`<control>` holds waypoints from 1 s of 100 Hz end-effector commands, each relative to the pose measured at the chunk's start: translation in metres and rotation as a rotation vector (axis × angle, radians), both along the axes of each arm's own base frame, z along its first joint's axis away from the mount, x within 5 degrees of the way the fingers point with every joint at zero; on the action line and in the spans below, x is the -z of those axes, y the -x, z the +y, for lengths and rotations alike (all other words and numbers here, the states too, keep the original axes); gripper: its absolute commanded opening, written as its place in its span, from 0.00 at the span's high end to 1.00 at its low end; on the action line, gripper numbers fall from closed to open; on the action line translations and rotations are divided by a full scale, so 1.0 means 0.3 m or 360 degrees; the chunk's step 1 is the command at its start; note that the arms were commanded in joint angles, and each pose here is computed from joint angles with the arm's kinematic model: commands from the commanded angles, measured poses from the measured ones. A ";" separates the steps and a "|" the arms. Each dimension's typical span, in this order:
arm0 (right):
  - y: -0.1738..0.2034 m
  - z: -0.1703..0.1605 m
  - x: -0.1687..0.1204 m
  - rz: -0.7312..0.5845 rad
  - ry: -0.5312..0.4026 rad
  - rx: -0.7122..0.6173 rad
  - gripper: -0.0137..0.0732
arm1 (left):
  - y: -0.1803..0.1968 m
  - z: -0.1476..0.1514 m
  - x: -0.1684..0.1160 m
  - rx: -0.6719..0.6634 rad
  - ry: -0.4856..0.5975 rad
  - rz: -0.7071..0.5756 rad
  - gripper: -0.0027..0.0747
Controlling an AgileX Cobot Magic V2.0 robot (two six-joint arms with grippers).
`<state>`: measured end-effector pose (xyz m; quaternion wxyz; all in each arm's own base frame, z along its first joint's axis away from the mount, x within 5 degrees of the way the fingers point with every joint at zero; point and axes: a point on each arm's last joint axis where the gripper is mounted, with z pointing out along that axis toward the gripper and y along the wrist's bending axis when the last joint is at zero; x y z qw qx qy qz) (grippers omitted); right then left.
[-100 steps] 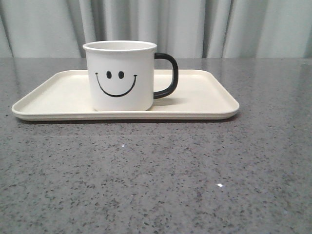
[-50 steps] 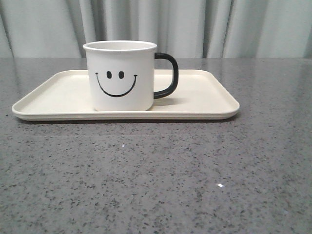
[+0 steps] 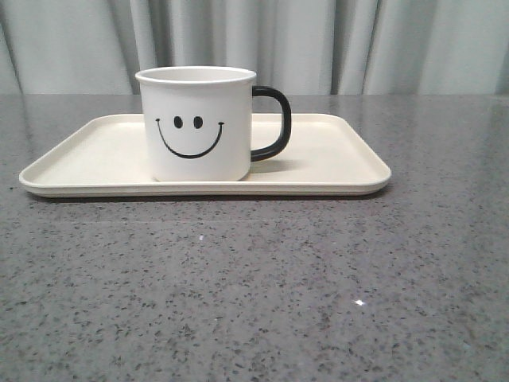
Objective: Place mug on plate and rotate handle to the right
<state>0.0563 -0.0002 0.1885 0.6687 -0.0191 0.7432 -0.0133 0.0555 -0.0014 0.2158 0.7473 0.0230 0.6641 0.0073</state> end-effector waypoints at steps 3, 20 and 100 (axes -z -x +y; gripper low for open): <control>0.004 0.001 -0.031 -0.0171 0.0021 -0.0004 0.97 | 0.011 -0.001 -0.016 0.0005 0.0013 -0.0152 0.99; 0.004 0.003 -0.049 -0.0266 0.0021 -0.0011 0.97 | 0.011 -0.001 -0.016 0.0005 0.0013 -0.0152 0.99; 0.004 0.003 -0.049 -0.0270 0.0021 -0.0012 0.97 | 0.011 -0.001 -0.016 0.0005 0.0013 -0.0152 0.99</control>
